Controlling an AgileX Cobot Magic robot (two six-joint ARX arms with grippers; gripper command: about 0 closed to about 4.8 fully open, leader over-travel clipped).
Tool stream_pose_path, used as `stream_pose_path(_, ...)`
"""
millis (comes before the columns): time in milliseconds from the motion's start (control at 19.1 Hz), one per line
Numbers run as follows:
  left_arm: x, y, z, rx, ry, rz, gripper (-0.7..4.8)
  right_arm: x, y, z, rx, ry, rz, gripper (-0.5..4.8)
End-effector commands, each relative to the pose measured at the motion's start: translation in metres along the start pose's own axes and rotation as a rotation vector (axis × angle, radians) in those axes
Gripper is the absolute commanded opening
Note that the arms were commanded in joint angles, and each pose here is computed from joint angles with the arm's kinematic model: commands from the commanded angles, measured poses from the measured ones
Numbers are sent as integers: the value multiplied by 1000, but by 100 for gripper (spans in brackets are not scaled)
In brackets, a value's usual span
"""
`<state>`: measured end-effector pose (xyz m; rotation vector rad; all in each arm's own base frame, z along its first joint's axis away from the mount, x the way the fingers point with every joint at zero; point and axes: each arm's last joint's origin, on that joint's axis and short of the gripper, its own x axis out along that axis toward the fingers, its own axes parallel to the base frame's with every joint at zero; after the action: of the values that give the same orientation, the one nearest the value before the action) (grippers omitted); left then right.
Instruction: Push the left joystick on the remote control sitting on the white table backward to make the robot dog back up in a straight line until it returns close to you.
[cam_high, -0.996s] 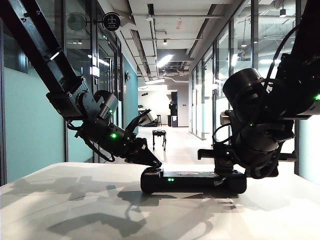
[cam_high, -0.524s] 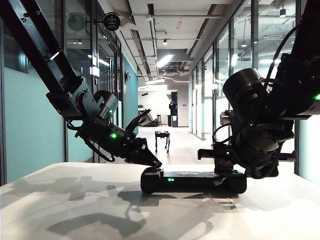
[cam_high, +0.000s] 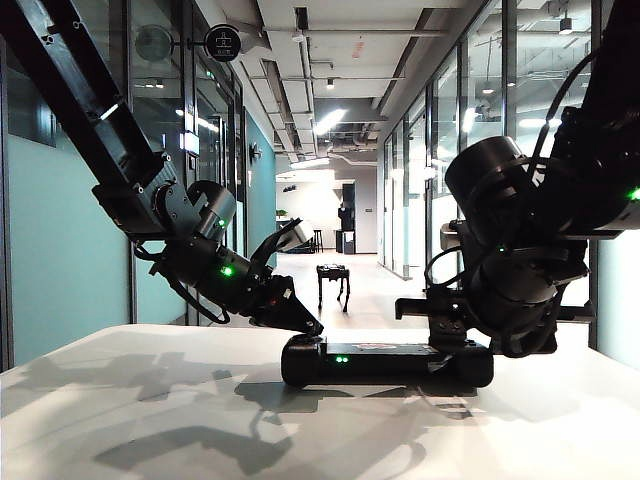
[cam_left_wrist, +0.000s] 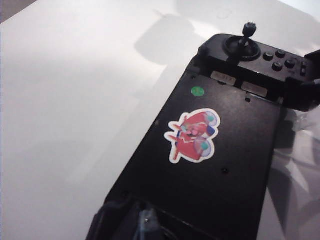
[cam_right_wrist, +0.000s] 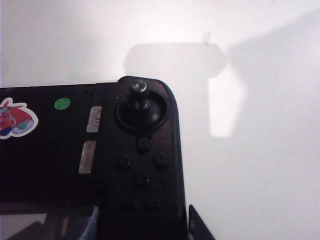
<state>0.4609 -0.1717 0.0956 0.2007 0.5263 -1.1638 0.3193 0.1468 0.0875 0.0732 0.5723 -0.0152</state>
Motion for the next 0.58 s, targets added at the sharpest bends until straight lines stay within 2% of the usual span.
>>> stream_pose_path(52, 0, -3, 1, -7, 7, -23, -5, -1, 1, 6, 24, -36, -1, 198)
stream_pose_path(576, 0, -3, 1, -4, 4, -22, -5, -1, 1, 6, 25, -42, -17, 198)
